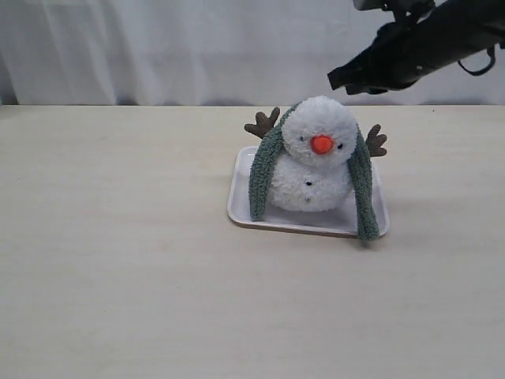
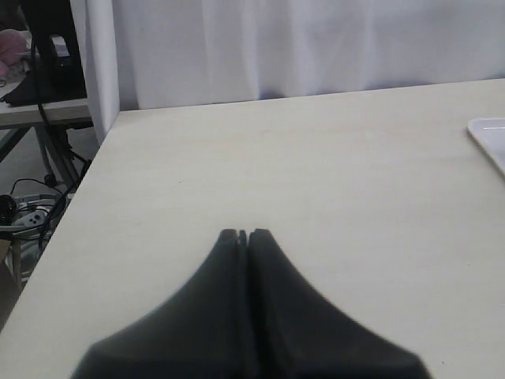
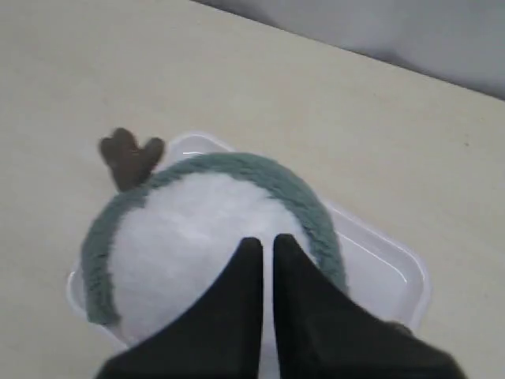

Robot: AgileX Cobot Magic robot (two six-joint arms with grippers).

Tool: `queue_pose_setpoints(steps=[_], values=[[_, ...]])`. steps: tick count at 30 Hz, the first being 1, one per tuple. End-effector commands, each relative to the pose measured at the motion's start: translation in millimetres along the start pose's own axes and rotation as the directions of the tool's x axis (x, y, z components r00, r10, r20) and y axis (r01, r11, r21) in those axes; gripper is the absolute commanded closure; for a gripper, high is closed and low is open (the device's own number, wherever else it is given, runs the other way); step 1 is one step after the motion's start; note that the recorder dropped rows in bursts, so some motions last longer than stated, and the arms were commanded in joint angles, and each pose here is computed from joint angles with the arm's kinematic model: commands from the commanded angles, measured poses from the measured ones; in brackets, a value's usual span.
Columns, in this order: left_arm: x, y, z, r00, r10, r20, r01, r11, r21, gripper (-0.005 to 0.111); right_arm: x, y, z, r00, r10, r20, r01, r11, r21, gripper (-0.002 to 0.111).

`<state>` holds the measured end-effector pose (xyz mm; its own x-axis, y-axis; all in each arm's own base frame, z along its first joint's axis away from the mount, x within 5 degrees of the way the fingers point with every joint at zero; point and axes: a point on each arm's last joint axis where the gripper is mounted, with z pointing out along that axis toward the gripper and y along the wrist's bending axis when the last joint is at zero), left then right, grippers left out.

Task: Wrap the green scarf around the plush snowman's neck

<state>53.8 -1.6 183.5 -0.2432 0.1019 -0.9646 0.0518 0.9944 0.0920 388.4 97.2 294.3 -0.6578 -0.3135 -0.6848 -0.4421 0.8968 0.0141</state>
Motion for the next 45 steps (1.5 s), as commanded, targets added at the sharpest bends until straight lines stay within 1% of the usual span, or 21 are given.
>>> queue_pose_setpoints(steps=[1, 4, 6, 7, 9, 12, 14, 19, 21, 27, 31, 38, 40, 42, 43, 44, 45], values=[[-1, 0.1, 0, 1.000, -0.002, 0.015, 0.002, 1.000, -0.002, 0.107, -25, 37, -15, 0.992, -0.125, 0.000, 0.125, 0.991, 0.050, 0.104], [0, 0.1, 0, 1.000, -0.002, 0.012, 0.002, 1.000, -0.002, 0.107, -38, 59, -21, 0.981, -0.192, -0.006, 0.188, 0.959, 0.210, 0.104], [0, 0.1, 0, 1.000, -0.002, 0.012, 0.002, 1.000, -0.002, 0.107, -41, 70, -19, 0.981, -0.192, -0.036, 0.194, 0.937, 0.291, 0.104], [0, 0.1, 0, 1.000, -0.002, 0.012, 0.002, 1.000, -0.002, 0.107, -41, 74, -17, 0.980, -0.185, -0.074, 0.199, 0.928, 0.315, 0.104], [0, 0.1, 0, 1.000, -0.002, 0.012, 0.002, 1.000, -0.002, 0.107, -41, 80, -10, 0.975, -0.157, -0.156, 0.199, 0.928, 0.315, 0.104], [0, 0.1, 0, 1.000, -0.002, 0.012, 0.002, 1.000, -0.002, 0.107, -46, 83, 7, 0.955, -0.106, -0.277, 0.187, 0.941, 0.284, 0.104], [0, 0.1, 0, 1.000, -0.002, 0.012, 0.002, 1.000, -0.002, 0.107, -51, 83, 18, 0.944, -0.083, -0.319, 0.178, 0.943, 0.282, 0.104], [0, 0.1, 0, 1.000, -0.002, 0.012, 0.002, 1.000, -0.002, 0.107, -67, 94, 51, 0.952, -0.082, -0.296, 0.144, 0.970, 0.195, 0.104], [0, 0.1, 0, 1.000, -0.002, 0.012, 0.002, 1.000, -0.002, 0.107, -69, 95, 64, 0.953, -0.085, -0.291, 0.145, 0.972, 0.188, 0.104], [0, 0.1, 0, 1.000, -0.002, 0.012, 0.002, 1.000, -0.002, 0.107, -61, 92, 94, 0.940, -0.100, -0.326, 0.175, 0.962, 0.211, 0.104], [0, 0.1, 0, 1.000, -0.002, 0.012, 0.002, 1.000, -0.002, 0.107, -56, 87, 105, 0.933, -0.099, -0.346, 0.197, 0.945, 0.262, 0.104], [-1, 0.1, 0, 1.000, -0.002, 0.014, 0.002, 1.000, -0.002, 0.107, -56, 79, 105, 0.934, -0.083, -0.347, 0.186, 0.943, 0.275, 0.104], [-1, 0.1, 0, 1.000, -0.002, 0.014, 0.002, 1.000, -0.002, 0.107, -59, 77, 99, 0.937, -0.089, -0.338, 0.190, 0.942, 0.278, 0.104], [-1, 0.1, 0, 1.000, -0.002, 0.014, 0.002, 1.000, -0.002, 0.107, -71, 77, 77, 0.944, -0.127, -0.303, 0.213, 0.938, 0.273, 0.104], [-1, 0.1, 0, 1.000, -0.002, 0.014, 0.002, 1.000, -0.002, 0.107, -79, 77, 56, 0.957, -0.124, -0.263, 0.199, 0.940, 0.278, 0.104], [-1, 0.1, 0, 1.000, -0.002, 0.014, 0.002, 1.000, -0.002, 0.107, -82, 78, 48, 0.961, -0.121, -0.249, 0.189, 0.944, 0.272, 0.104], [-1, 0.1, 0, 1.000, -0.002, 0.014, 0.002, 1.000, -0.002, 0.107, -90, 82, 32, 0.980, -0.125, -0.158, 0.160, 0.958, 0.237, 0.104]])
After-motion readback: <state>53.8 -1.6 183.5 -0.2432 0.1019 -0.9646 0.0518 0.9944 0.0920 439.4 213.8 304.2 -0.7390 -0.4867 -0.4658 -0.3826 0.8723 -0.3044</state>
